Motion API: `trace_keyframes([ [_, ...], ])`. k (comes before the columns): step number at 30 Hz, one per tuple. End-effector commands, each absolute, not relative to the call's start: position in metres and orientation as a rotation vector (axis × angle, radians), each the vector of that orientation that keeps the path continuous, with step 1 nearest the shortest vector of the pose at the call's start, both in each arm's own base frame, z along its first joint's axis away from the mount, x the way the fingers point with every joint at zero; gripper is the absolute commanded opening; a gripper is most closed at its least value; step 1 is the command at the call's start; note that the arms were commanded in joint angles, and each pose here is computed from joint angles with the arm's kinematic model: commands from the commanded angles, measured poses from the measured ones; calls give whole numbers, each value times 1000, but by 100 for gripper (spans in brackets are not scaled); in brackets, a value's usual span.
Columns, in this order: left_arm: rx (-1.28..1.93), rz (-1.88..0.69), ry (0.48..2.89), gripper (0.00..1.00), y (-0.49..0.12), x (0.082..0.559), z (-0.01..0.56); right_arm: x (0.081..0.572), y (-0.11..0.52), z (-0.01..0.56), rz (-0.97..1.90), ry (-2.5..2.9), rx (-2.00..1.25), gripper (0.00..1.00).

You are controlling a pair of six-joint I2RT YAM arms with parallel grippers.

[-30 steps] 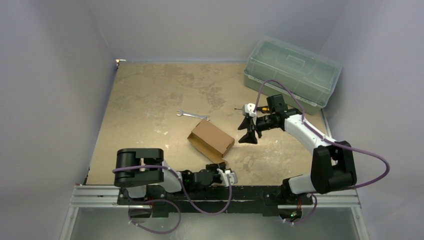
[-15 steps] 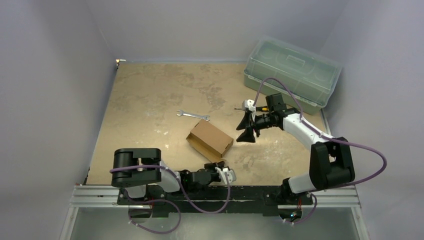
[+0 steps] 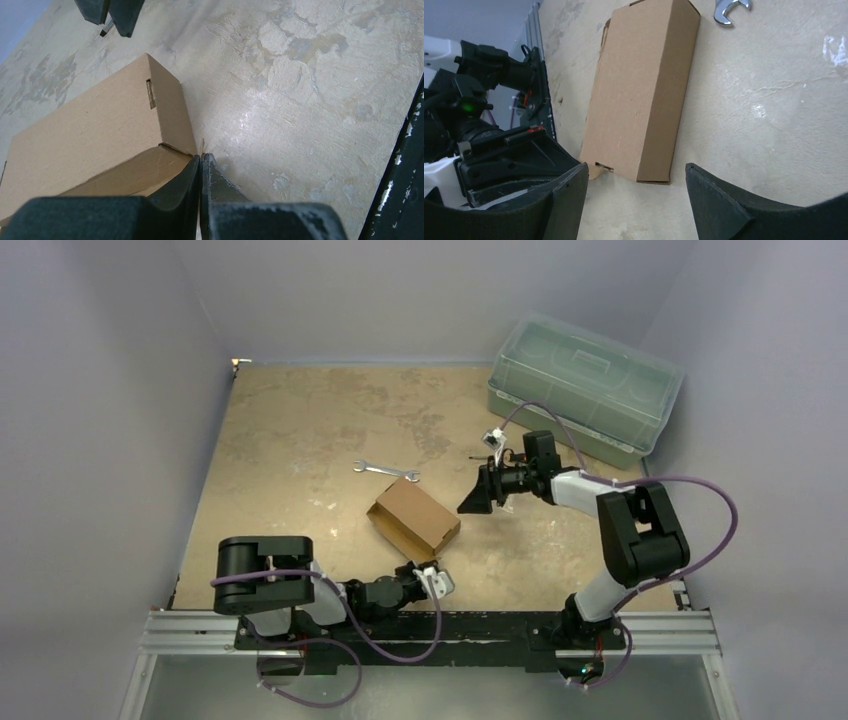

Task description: Fold the paper box

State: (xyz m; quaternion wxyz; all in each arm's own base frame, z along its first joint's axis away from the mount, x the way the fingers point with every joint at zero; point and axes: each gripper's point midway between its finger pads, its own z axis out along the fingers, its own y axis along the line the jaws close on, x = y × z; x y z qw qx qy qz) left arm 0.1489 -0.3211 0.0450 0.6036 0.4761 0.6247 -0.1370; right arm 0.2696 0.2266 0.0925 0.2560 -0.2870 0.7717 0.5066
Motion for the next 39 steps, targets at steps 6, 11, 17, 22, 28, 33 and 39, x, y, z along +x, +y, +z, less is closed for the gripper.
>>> trace_keyframes([
  [6,977,-418,1450,0,-318,151,63,266,255,81,1506,2181,-691,72],
  [11,956,-430,1453,0,-315,152,65,267,255,63,1486,2258,-658,70],
  [17,926,-446,1464,0,-312,153,65,266,253,48,1467,2324,-633,62],
  [22,888,-461,1483,0,-308,154,65,267,250,42,1440,2351,-623,52],
  [28,828,-484,1505,0,-303,156,66,269,249,37,1408,2369,-615,49],
  [33,789,-505,1515,0,-300,156,66,271,248,36,1393,2377,-607,49],
  [39,727,-530,1529,0,-295,157,67,271,246,32,1374,2394,-596,48],
])
